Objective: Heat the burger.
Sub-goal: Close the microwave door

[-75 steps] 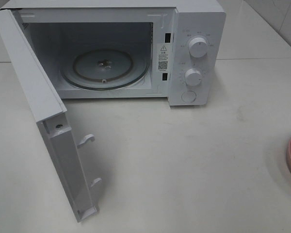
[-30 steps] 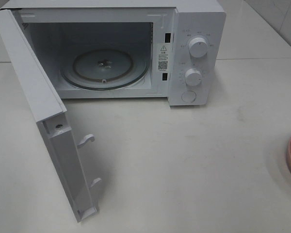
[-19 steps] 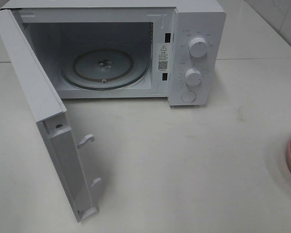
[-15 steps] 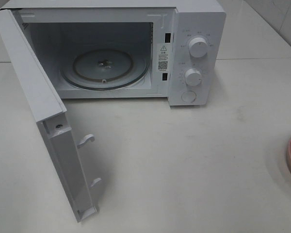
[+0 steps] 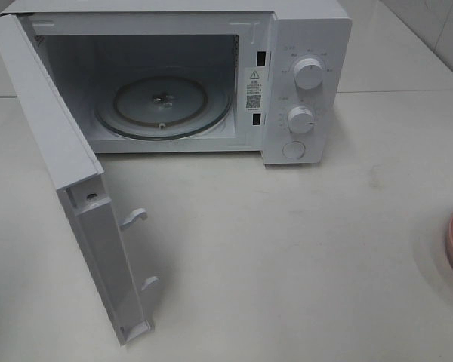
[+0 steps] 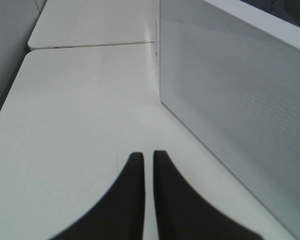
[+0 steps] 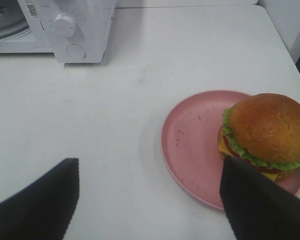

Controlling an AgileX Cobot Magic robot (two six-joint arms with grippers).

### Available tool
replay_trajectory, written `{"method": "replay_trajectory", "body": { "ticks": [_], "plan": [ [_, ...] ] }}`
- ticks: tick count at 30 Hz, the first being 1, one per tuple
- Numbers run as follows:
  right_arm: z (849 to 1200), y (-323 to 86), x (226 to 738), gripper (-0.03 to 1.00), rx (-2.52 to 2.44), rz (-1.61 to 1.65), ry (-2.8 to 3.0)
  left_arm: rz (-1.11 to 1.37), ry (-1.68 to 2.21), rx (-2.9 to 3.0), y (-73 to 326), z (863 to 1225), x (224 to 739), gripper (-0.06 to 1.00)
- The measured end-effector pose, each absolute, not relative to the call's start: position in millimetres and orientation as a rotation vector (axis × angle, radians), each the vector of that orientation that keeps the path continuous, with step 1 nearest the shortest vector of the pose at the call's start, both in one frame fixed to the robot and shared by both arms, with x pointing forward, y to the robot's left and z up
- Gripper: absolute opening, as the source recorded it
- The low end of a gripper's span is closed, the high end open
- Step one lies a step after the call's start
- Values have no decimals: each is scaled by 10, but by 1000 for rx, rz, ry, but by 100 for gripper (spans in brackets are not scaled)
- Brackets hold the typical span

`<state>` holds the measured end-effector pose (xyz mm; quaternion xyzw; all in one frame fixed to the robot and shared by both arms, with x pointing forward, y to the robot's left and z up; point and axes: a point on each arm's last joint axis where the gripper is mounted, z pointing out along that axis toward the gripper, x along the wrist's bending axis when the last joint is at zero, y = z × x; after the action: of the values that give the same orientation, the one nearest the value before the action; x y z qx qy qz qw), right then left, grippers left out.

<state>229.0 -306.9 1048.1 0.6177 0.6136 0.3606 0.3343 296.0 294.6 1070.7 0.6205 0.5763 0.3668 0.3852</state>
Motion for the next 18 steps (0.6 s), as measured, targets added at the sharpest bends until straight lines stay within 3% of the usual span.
{"method": "replay_trajectory", "body": {
  "ticks": [2, 18],
  "plan": [
    [10481, -3069, 2290, 75, 1612, 941, 1602, 976, 1466, 1535, 2983, 10609, 3166, 0],
    [10481, -3069, 2290, 75, 1612, 941, 1602, 1245, 1383, 1333, 3143, 10117, 3722, 0]
  ]
}}
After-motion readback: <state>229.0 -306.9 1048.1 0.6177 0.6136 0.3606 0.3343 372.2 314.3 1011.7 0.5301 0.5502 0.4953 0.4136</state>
